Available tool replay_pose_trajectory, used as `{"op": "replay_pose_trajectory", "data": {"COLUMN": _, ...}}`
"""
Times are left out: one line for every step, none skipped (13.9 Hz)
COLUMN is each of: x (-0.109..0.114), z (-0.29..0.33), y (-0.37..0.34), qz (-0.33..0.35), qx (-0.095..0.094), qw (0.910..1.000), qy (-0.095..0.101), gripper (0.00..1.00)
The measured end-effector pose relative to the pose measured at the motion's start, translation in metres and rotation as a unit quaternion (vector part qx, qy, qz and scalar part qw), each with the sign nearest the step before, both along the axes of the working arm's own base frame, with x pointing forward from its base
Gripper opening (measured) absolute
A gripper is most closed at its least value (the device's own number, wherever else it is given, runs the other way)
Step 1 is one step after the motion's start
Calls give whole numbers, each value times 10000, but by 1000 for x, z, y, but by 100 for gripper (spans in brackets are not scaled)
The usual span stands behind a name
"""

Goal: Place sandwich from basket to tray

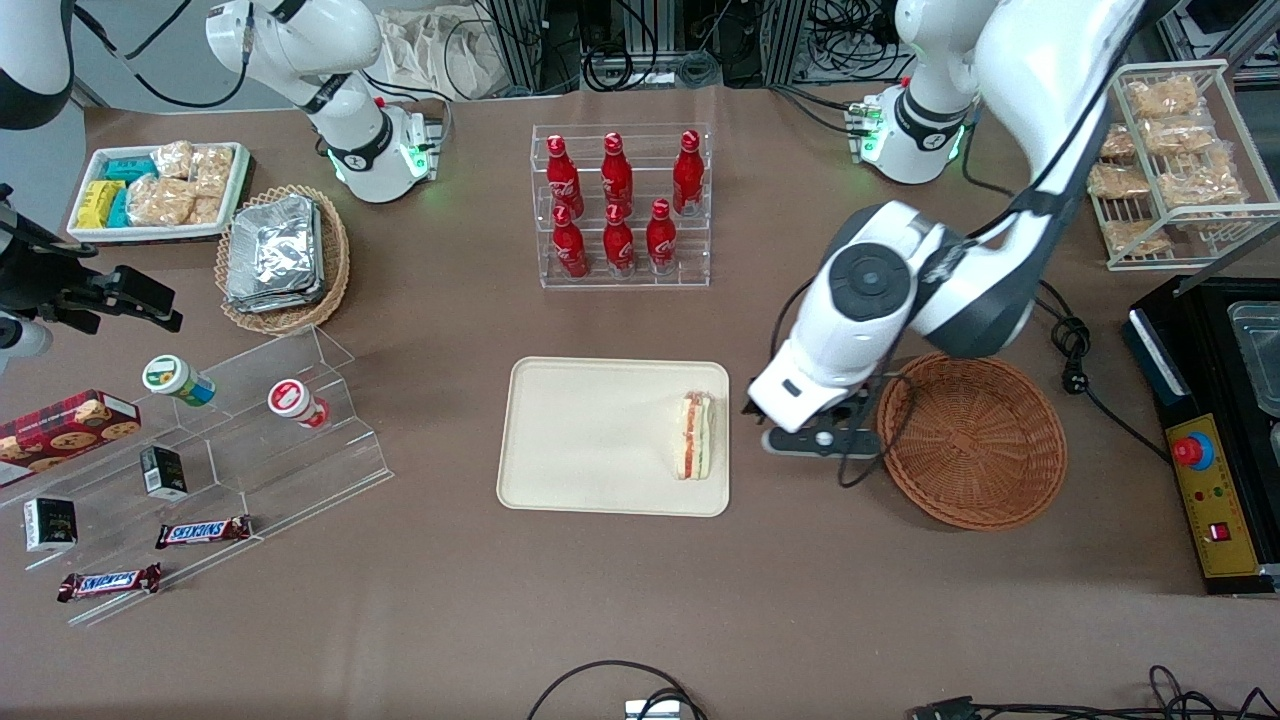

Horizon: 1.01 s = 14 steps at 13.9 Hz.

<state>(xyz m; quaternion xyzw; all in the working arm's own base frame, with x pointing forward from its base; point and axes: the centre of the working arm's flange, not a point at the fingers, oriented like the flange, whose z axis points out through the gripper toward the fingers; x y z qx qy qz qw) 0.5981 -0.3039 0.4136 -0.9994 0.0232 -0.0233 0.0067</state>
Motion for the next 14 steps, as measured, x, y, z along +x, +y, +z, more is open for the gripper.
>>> {"op": "replay_pose_trajectory", "data": {"x": 1, "z": 14, "y": 18, "qz": 2, "qx": 36, "qw": 10000, "qy": 44, "gripper": 100}}
{"op": "replay_pose_trajectory", "data": {"x": 3, "z": 30, "y": 38, "qz": -60, "qx": 9, "qw": 9999, "qy": 94, "gripper": 100}}
{"op": "replay_pose_trajectory", "data": {"x": 3, "z": 46, "y": 60, "qz": -160, "qx": -25, "qw": 9998, "qy": 141, "gripper": 100}}
{"op": "replay_pose_trajectory", "data": {"x": 3, "z": 60, "y": 83, "qz": -240, "qx": 2, "qw": 9995, "qy": 184, "gripper": 100}}
{"op": "replay_pose_trajectory", "data": {"x": 2, "z": 72, "y": 107, "qz": -288, "qx": 65, "qw": 9993, "qy": 218, "gripper": 100}}
{"op": "replay_pose_trajectory", "data": {"x": 2, "z": 84, "y": 131, "qz": -339, "qx": 98, "qw": 9991, "qy": 230, "gripper": 100}}
{"op": "replay_pose_trajectory", "data": {"x": 0, "z": 96, "y": 154, "qz": -385, "qx": 109, "qw": 9989, "qy": 233, "gripper": 100}}
{"op": "replay_pose_trajectory", "data": {"x": -3, "z": 107, "y": 173, "qz": -454, "qx": 123, "qw": 9987, "qy": 204, "gripper": 100}}
{"op": "replay_pose_trajectory", "data": {"x": -7, "z": 117, "y": 188, "qz": -497, "qx": 143, "qw": 9986, "qy": 148, "gripper": 100}}
{"op": "replay_pose_trajectory", "data": {"x": -12, "z": 126, "y": 202, "qz": -474, "qx": 157, "qw": 9987, "qy": 96, "gripper": 100}}
{"op": "replay_pose_trajectory", "data": {"x": -15, "z": 133, "y": 213, "qz": -430, "qx": 163, "qw": 9989, "qy": 55, "gripper": 100}}
{"op": "replay_pose_trajectory", "data": {"x": -18, "z": 137, "y": 221, "qz": -380, "qx": 171, "qw": 9991, "qy": 37, "gripper": 100}}
{"op": "replay_pose_trajectory", "data": {"x": -20, "z": 139, "y": 224, "qz": -357, "qx": 179, "qw": 9992, "qy": 53, "gripper": 100}}
{"op": "replay_pose_trajectory", "data": {"x": -21, "z": 138, "y": 225, "qz": -351, "qx": 186, "qw": 9992, "qy": 97, "gripper": 100}}
